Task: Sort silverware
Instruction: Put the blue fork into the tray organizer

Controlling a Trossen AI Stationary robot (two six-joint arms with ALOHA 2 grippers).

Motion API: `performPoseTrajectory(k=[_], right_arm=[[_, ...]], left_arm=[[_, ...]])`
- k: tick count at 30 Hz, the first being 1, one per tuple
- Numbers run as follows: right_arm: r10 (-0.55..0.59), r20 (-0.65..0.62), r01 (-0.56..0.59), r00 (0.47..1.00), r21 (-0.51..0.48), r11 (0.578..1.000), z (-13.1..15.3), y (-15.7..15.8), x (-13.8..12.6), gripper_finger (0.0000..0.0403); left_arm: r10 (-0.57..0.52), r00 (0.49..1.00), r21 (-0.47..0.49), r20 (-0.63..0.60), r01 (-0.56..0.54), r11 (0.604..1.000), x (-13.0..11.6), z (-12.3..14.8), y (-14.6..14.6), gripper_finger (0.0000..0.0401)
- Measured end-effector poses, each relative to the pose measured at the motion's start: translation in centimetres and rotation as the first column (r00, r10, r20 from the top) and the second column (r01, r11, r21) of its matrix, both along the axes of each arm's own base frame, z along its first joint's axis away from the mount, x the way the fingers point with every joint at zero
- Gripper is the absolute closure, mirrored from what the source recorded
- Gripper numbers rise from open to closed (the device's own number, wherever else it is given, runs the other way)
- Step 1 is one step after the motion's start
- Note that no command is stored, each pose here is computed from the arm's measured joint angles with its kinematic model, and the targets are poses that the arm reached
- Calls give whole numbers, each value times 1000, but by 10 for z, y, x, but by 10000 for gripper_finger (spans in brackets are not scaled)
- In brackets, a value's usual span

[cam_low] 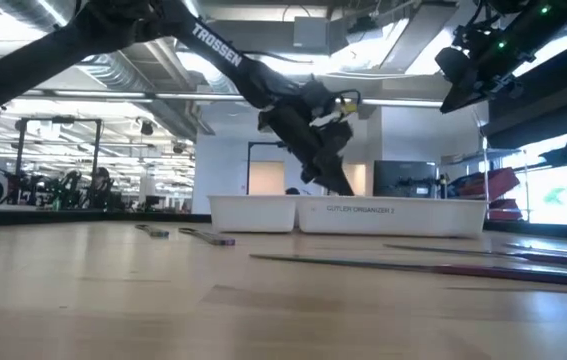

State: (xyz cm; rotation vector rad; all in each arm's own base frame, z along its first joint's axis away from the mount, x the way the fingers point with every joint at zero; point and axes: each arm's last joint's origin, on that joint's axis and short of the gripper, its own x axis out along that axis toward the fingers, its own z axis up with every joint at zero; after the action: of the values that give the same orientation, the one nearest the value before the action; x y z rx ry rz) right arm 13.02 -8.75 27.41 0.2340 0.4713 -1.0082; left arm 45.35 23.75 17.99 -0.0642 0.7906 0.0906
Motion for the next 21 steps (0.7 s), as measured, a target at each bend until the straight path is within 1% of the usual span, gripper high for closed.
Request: performPoseTrajectory(k=[12, 17, 21], right_arm=[[-9, 5, 9, 1000, 7, 1000, 0, 0, 0, 398], [-10, 4, 10, 1000, 7, 1000, 0, 0, 0, 398], [-10, 2, 10, 1000, 9, 1000, -1, 0, 0, 398]], left_arm=[[-4, 1000, -10, 15, 4, 1000, 0, 2, 0, 399], [19, 1000, -42, 19, -19, 999, 0, 3, 0, 376], [29, 999, -45, 19, -29, 999, 0, 3, 0, 357]])
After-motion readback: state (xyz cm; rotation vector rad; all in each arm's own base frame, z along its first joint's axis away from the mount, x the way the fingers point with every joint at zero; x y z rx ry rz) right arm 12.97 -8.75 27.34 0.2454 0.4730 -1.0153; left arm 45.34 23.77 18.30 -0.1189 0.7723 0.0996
